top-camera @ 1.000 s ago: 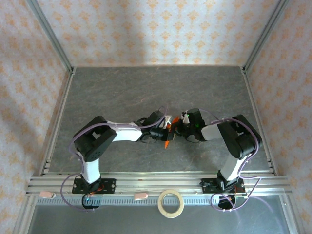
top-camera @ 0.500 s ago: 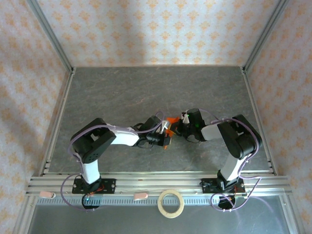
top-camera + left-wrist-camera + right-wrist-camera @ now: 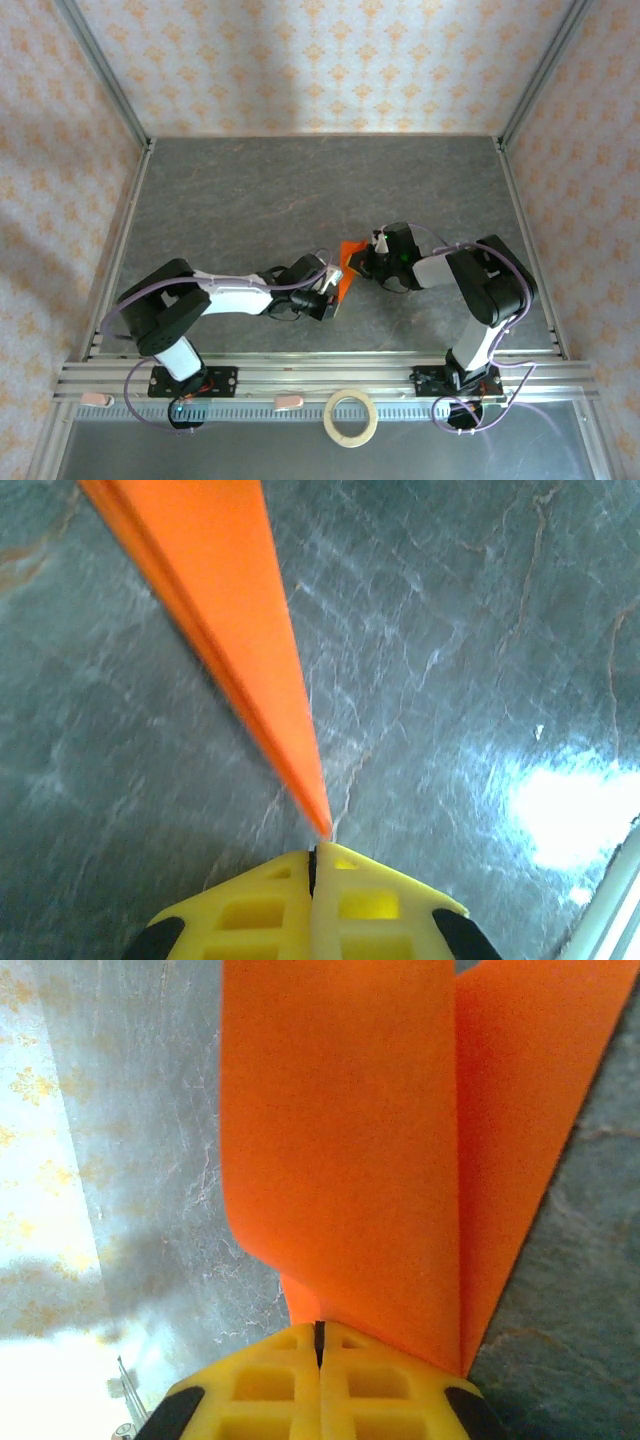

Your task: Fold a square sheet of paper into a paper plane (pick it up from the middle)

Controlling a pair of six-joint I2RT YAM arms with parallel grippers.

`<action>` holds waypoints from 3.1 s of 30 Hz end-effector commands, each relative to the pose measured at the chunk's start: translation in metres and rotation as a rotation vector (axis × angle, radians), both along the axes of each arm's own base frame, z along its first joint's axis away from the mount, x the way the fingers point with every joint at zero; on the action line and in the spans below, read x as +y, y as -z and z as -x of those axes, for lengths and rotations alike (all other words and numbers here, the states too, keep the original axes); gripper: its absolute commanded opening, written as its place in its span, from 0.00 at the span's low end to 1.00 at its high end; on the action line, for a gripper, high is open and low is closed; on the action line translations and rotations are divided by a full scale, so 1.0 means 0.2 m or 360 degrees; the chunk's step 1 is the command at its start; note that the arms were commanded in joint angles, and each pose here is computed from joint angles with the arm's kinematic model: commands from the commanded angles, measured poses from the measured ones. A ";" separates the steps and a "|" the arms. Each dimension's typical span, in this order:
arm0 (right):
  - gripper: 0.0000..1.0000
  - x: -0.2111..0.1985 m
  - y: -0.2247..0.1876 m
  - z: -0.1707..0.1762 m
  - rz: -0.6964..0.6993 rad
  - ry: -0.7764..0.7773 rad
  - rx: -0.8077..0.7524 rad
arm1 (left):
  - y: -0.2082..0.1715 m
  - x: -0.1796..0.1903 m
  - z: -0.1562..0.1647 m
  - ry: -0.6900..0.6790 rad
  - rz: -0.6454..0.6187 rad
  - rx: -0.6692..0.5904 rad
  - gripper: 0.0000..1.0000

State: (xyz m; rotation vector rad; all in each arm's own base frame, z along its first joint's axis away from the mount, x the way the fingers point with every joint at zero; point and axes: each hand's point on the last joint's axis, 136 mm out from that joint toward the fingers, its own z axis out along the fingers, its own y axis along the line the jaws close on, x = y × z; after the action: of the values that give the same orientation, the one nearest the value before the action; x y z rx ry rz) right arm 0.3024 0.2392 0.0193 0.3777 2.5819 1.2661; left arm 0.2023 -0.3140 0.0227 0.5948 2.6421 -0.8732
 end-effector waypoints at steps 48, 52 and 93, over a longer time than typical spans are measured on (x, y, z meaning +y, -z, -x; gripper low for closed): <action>0.00 -0.05 0.05 0.00 0.0276 0.0000 0.0039 | 0.34 0.16 -0.13 -0.0294 -0.0132 0.0263 0.00; 0.00 -0.10 0.10 -0.06 0.0307 0.0036 0.0060 | 0.34 0.16 -0.11 -0.0291 -0.0134 0.0273 0.00; 0.00 -0.38 0.06 -0.46 0.0325 0.0237 0.0038 | 0.37 0.19 -0.08 -0.0257 -0.0177 0.0282 0.00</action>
State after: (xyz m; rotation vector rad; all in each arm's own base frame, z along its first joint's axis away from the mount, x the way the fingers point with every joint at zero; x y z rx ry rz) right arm 0.3739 0.1903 0.0214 0.4771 2.6427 1.1229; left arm 0.2689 -0.3271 0.0172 0.3493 2.5391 -0.9959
